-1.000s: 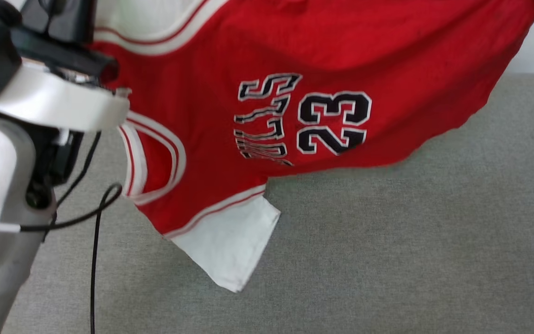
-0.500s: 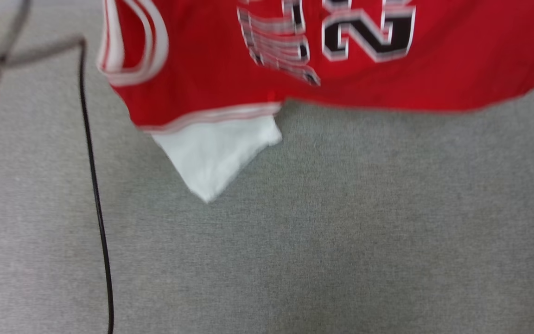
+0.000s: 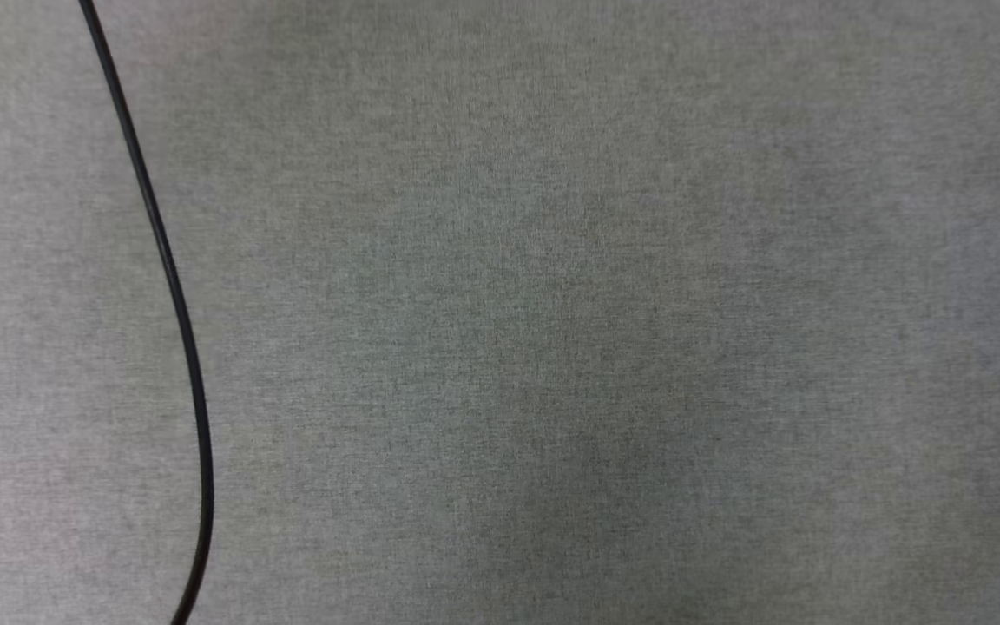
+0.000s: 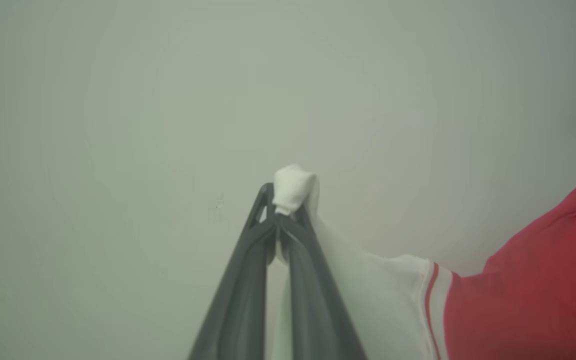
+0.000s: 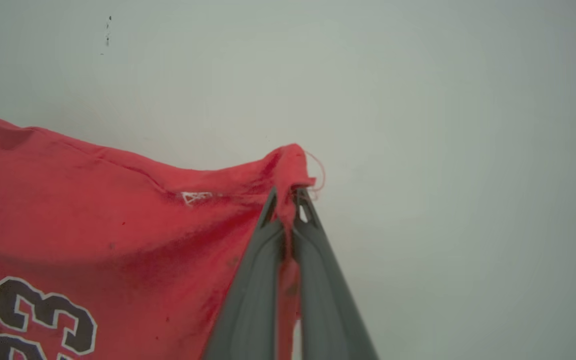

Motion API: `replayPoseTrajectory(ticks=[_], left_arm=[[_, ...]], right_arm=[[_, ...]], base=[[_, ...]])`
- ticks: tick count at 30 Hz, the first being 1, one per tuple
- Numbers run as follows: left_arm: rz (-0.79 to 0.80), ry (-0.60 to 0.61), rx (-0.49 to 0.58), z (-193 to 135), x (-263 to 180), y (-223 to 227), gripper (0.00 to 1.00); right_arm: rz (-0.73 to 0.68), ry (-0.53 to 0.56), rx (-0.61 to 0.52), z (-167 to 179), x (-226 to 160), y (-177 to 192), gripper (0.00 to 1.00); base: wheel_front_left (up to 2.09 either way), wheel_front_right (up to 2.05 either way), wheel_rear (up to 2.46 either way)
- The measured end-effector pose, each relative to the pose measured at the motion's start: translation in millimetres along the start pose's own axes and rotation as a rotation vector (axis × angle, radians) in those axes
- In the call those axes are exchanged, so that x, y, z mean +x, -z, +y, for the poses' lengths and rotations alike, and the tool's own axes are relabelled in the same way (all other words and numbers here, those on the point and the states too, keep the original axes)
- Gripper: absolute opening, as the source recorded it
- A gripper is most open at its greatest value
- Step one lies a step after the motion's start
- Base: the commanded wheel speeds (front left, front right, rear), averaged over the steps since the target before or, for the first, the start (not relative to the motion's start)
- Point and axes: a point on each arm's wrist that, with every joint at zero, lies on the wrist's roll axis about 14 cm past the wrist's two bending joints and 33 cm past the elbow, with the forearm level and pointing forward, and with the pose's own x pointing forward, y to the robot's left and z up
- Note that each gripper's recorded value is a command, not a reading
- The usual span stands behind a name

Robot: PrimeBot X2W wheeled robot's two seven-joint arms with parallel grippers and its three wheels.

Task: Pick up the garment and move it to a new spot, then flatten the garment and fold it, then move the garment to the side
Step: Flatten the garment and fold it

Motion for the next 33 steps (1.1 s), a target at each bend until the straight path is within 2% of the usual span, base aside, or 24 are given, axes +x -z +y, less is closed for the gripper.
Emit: replayPoseTrajectory(ticks=[2, 9, 15, 20, 21, 28, 33], left_arm=[[0.015, -0.004, 0.004, 3, 4, 10, 0.00], [0.100, -0.009, -0.021, 2, -5, 62, 0.00], [0.194, -0.005, -0.074, -8, -29, 103, 0.00], [0.281, 0.007, -0.124, -20, -62, 129, 0.00], [0.332, 0.008, -0.160, -28, -88, 143, 0.00], [0.436, -0.001, -0.231, -47, -153, 157, 0.00], [0.499, -0.036, -0.292, -65, -205, 149, 0.00]], right_arm=[[0.000, -0.004, -0.036, 2, 8, 6, 0.00], [0.059, -0.012, 0.019, 12, 23, 50, 0.00], [0.137, -0.039, 0.043, 24, 15, 93, 0.00], [0.225, -0.079, 0.088, 45, -8, 138, 0.00], [0.262, -0.103, 0.136, 60, -24, 158, 0.00], [0.347, -0.156, 0.219, 87, -74, 192, 0.00], [0.399, -0.181, 0.280, 101, -117, 203, 0.00]], base=[[0.00, 0.00, 0.00], [0.00, 0.00, 0.00], [0.00, 0.00, 0.00], [0.00, 0.00, 0.00], [0.00, 0.00, 0.00], [0.00, 0.00, 0.00], [0.00, 0.00, 0.00]])
